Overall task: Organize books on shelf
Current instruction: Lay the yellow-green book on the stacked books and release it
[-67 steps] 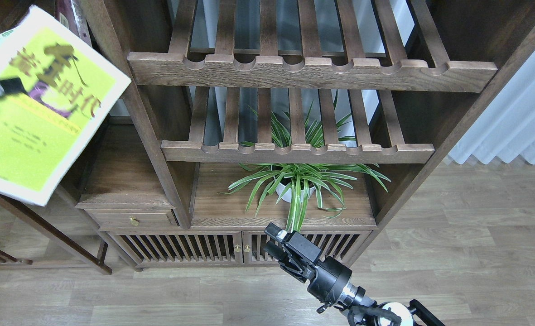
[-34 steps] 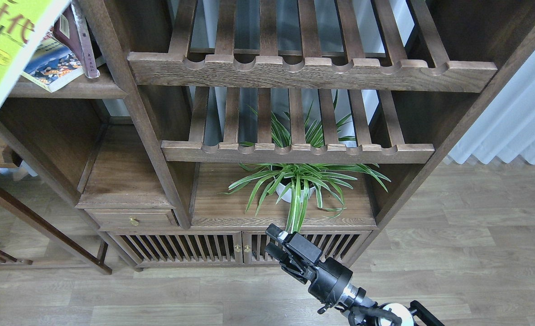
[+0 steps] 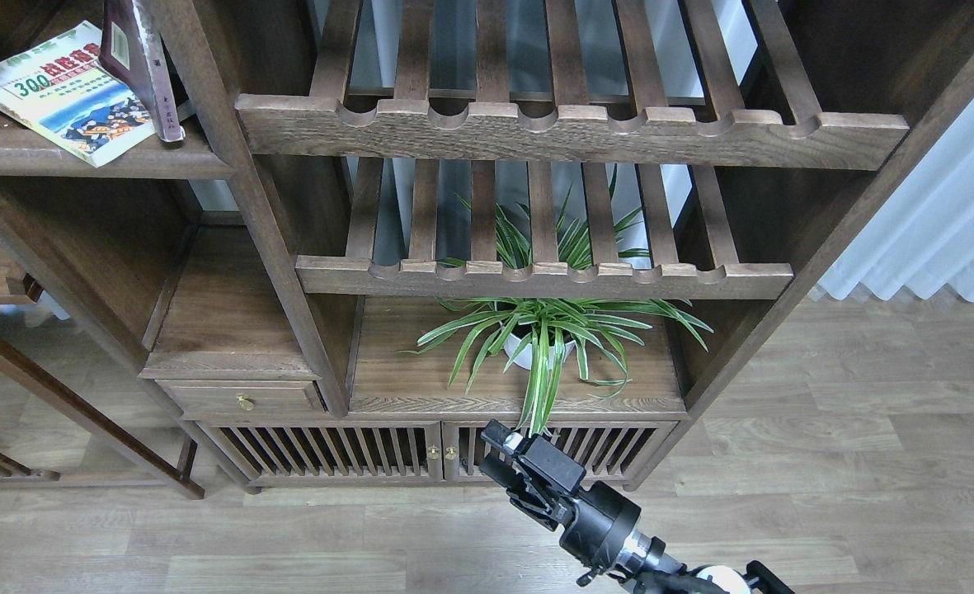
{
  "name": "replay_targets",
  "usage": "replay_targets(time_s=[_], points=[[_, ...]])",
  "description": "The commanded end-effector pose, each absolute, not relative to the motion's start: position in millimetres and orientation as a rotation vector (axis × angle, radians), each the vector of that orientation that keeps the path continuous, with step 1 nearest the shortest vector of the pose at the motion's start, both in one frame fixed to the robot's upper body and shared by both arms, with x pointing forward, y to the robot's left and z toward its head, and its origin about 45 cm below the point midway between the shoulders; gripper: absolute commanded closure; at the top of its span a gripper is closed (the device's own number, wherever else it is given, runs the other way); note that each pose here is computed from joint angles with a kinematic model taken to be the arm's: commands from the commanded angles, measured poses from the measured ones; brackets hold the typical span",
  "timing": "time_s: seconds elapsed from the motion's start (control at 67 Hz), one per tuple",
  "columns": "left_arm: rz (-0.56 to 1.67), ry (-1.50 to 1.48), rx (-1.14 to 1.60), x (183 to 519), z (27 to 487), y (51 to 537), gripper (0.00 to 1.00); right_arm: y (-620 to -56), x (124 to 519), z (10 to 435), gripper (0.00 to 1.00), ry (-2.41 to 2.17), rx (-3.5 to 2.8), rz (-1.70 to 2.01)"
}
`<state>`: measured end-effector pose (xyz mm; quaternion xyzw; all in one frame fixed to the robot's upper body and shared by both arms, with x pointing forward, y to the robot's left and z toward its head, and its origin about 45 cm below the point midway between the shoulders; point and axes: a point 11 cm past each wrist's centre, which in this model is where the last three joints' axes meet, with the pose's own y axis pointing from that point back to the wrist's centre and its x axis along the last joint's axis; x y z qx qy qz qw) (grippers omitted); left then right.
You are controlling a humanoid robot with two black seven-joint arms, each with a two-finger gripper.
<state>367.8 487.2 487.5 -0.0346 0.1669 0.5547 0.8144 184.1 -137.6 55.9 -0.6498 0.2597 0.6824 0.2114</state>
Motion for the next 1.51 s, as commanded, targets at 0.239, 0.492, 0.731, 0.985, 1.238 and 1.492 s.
replay_targets(time_s=[0.239,0.492,0.731,0.985,1.238,1.492], points=[[1.160,0.402,-0.126,395,467,476,0.99,-138,181,54,0.00,0.726,-1.796,1.902],[1.184,0.412,-0.187,415,466,480,0.99,-137,180,54,0.00,0.723,-1.797,1.906],[1.189,0.438,-0.231,438,460,472,0.98,-137,180,54,0.00,0.724,-1.797,1.905],[1.227,0.468,-0.299,459,457,475,0.97,-138,180,54,0.00,0.725,-1.796,1.903],[1.248,0.497,-0.333,467,449,476,0.93,-138,180,54,0.00,0.725,-1.796,1.903],[1.234,0.490,-0.341,470,455,471,0.41,-138,180,54,0.00,0.727,-1.795,1.905]])
